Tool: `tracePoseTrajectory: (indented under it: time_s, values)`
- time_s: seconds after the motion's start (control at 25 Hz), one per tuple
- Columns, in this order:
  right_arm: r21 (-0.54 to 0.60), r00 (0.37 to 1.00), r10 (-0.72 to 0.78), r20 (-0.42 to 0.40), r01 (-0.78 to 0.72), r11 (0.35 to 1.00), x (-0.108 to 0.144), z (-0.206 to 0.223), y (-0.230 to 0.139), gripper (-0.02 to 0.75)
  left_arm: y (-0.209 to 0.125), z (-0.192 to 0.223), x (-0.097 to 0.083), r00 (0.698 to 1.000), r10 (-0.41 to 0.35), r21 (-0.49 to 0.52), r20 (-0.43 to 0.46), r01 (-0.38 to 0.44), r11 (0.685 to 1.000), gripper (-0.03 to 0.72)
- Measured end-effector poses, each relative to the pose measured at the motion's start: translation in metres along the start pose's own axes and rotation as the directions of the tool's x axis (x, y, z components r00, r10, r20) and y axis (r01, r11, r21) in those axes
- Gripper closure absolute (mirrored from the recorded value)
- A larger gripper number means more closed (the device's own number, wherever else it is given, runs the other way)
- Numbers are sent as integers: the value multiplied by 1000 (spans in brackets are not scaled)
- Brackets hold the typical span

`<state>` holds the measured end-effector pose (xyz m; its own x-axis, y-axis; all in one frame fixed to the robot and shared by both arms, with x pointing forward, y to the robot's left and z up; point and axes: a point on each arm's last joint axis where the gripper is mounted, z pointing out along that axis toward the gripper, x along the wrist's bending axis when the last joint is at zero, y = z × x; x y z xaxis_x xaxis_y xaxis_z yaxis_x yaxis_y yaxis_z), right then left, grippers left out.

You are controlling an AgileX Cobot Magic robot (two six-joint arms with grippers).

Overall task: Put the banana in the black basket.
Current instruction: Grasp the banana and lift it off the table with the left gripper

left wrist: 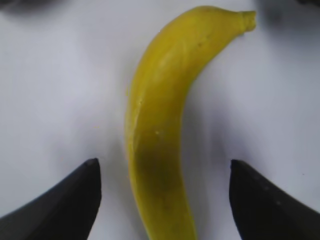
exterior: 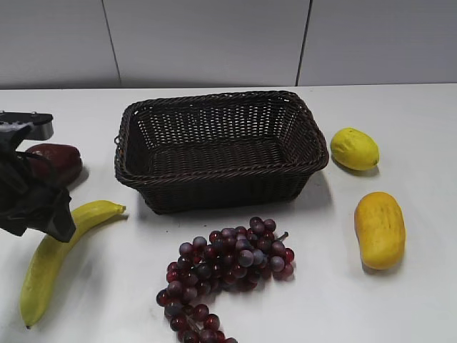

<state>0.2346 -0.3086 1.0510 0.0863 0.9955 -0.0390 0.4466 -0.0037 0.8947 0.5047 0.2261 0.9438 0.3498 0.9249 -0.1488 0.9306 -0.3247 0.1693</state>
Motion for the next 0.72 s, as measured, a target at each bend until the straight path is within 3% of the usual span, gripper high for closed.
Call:
tracePoseTrajectory:
  time_s: [0.2,0.44,0.72]
  values:
    - [0,1000,0,0,0,1000,0,0,0,187,3,22,5,1000,-1,66,-2,1,998,95]
    - [0,1000,0,0,0,1000,0,0,0,187,7,34,8,1000,-5,63,-12,6,998,97]
    - [0,1000,0,0,0,1000,0,0,0,187,7,44,10,1000,-7,82,-16,8,997,153]
